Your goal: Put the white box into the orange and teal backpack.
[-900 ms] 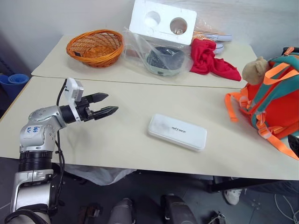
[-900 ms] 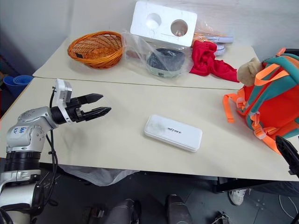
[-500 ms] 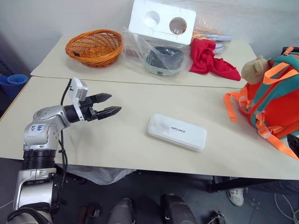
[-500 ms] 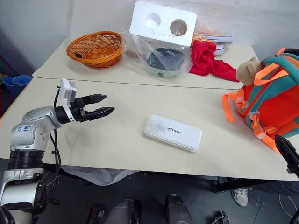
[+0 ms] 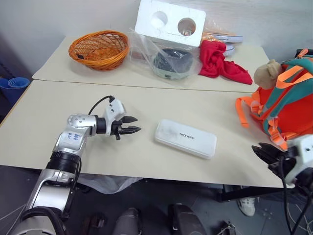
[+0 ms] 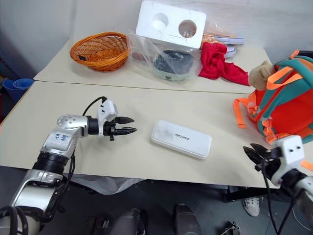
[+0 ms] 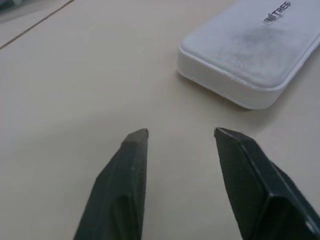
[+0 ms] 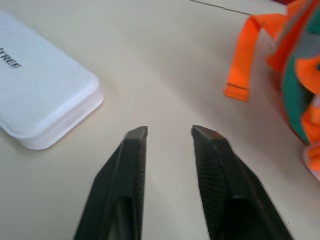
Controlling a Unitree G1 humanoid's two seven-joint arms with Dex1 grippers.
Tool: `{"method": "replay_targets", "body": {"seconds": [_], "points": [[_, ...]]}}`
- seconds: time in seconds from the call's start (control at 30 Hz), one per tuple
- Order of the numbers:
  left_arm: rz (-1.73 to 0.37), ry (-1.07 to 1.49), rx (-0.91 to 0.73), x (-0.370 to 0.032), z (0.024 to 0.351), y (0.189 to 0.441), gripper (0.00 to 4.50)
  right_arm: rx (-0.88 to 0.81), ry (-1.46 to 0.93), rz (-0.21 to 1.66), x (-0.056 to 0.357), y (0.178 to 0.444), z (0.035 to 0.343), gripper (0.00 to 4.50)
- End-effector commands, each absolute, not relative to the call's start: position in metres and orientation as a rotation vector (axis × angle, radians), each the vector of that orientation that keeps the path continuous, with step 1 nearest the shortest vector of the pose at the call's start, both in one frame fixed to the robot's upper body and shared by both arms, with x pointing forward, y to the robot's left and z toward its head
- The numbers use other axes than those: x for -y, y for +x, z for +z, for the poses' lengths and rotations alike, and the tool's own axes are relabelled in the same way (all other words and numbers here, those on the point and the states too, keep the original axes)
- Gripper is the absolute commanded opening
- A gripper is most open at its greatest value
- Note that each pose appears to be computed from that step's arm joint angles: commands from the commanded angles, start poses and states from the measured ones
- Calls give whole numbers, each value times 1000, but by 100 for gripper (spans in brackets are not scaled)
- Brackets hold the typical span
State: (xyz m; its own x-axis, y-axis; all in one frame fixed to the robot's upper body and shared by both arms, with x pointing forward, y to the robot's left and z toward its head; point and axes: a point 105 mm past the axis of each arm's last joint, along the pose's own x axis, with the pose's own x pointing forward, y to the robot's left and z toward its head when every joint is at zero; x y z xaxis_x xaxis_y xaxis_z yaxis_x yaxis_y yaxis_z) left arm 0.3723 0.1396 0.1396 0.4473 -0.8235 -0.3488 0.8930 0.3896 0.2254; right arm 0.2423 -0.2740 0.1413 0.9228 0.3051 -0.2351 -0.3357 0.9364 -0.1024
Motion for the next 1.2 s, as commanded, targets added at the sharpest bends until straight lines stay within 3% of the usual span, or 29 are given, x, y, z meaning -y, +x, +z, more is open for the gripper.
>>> {"method": "replay_targets", "body": {"seconds": [0.03, 0.17, 0.4, 0.7, 0.87, 1.0, 1.1, 1.2], "points": [[-1109, 468, -134, -125, 149, 382, 114, -256, -193, 390, 260, 256, 129, 14], [-1160, 452, -105, -103, 149, 381, 3, -270, -208, 398, 248, 273, 120, 0], [-1174, 447, -142, -90, 139, 382, 3, -263, -198, 463, 218, 289, 115, 0], [-1297, 382, -150, -69, 136, 359, 3, -250, -180, 504, 195, 301, 117, 0], [-1359, 382, -197, -72, 130, 342, 3, -215, -208, 448, 202, 318, 125, 0], [-1309, 381, -256, -86, 126, 346, 3, -220, -239, 432, 212, 323, 127, 0], [-1233, 302, -363, -105, 122, 354, 65, -231, -264, 427, 220, 319, 126, 0], [-1167, 132, -466, -116, 124, 359, 157, -238, -276, 425, 224, 316, 124, 0]]}}
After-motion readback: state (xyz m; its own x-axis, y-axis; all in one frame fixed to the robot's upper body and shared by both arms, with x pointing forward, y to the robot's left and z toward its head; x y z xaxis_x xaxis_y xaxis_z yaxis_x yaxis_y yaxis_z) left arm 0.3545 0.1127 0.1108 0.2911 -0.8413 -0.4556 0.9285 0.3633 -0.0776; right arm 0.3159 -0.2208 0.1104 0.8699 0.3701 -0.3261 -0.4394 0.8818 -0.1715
